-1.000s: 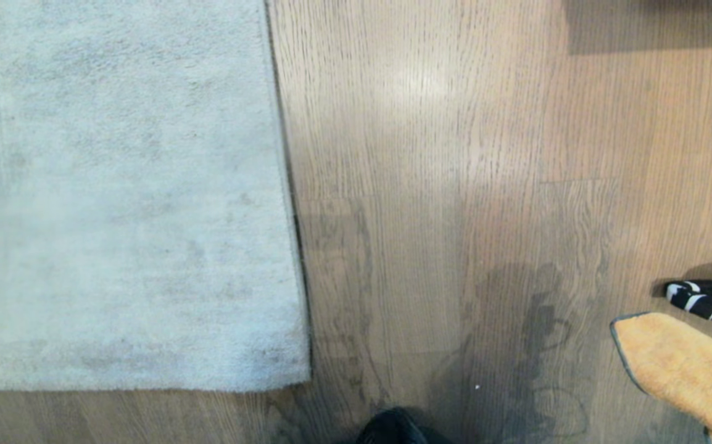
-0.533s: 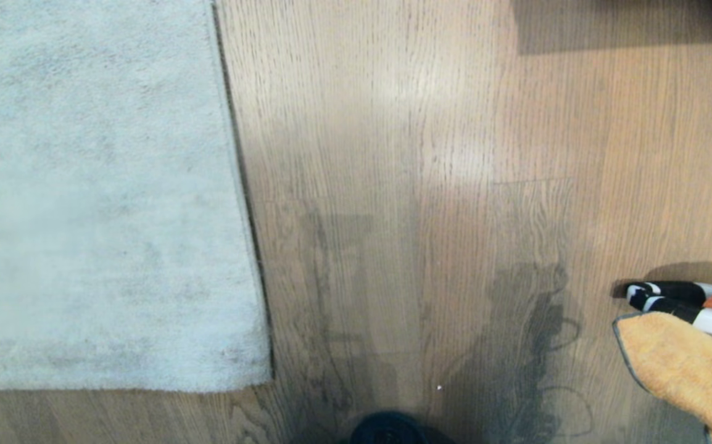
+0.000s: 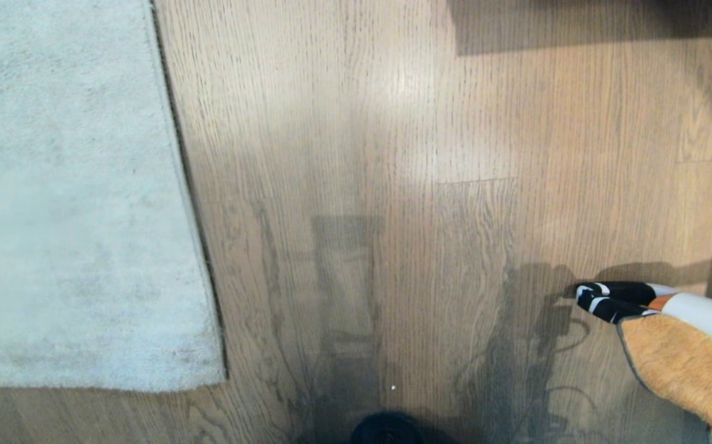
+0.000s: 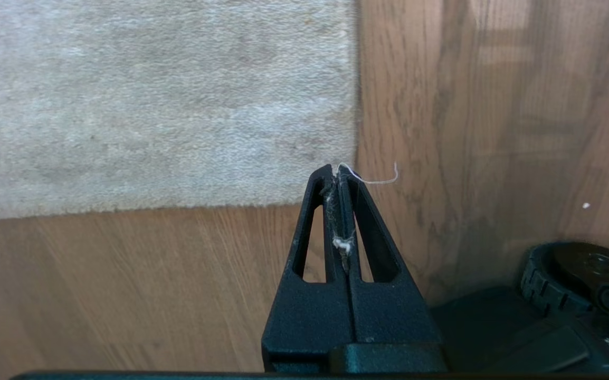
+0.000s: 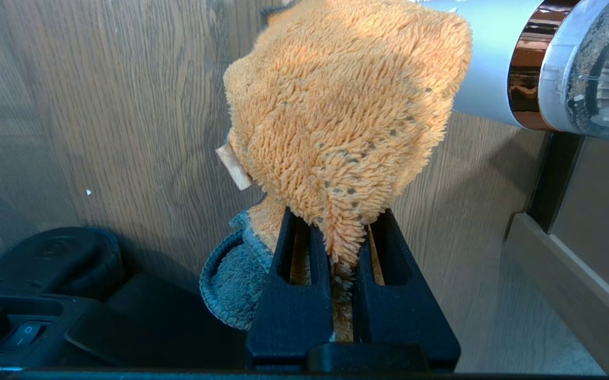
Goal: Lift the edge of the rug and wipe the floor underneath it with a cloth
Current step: Put down the rag
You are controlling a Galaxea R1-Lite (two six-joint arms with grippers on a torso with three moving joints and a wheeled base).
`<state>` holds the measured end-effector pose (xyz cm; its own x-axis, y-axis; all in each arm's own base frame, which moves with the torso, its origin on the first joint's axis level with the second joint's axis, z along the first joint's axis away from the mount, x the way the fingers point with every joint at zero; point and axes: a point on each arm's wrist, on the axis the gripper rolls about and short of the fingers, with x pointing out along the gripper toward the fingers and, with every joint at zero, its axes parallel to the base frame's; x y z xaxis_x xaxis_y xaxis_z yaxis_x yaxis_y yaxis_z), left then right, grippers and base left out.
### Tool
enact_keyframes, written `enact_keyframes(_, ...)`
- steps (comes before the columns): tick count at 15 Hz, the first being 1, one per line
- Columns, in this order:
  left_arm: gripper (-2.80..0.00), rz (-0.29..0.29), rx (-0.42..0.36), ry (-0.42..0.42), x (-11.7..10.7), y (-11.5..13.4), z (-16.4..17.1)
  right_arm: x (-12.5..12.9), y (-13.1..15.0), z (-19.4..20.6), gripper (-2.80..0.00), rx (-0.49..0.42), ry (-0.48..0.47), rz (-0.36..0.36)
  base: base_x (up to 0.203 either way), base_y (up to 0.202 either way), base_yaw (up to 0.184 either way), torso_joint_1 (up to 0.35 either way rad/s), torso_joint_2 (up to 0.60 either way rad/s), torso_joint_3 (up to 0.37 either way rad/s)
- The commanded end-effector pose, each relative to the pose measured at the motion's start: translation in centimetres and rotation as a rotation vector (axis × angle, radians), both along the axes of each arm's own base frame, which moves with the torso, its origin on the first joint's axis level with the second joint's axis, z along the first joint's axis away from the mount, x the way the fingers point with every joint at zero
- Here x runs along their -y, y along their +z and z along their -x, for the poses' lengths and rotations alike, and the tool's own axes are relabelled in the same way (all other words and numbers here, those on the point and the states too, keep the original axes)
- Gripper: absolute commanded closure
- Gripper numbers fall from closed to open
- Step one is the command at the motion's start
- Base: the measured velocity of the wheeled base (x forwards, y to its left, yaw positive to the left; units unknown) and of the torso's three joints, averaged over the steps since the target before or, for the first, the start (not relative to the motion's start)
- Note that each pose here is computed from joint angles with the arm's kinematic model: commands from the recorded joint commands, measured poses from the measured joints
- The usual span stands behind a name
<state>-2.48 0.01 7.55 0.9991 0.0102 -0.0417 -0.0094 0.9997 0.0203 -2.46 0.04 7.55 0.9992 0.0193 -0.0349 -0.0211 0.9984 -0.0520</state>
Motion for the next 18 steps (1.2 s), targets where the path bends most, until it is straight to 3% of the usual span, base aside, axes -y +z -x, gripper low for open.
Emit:
enact_keyframes(1, 0.00, 0.000, 0.000, 0.001, 0.0, 0.0, 0.0, 0.0, 0.0, 0.0, 0.00, -0.002, 0.001, 0.001, 0.000, 0.000, 0.000, 0.000, 0.00, 0.000)
enact_keyframes(5, 0.00, 0.000, 0.000, 0.001, 0.0, 0.0, 0.0, 0.0, 0.0, 0.0, 0.00, -0.002, 0.001, 0.002, 0.000, 0.000, 0.000, 0.000, 0.00, 0.000)
enact_keyframes(14, 0.00, 0.000, 0.000, 0.001, 0.0, 0.0, 0.0, 0.0, 0.0, 0.0, 0.00, -0.012, 0.012, 0.094, 0.000, 0.000, 0.000, 0.000, 0.00, 0.000)
enact_keyframes(18, 0.00, 0.000, 0.000, 0.001, 0.0, 0.0, 0.0, -0.2, 2.2, -0.7, 0.00, -0.062, 0.082, 0.110, 0.000, 0.000, 0.000, 0.000, 0.00, 0.000)
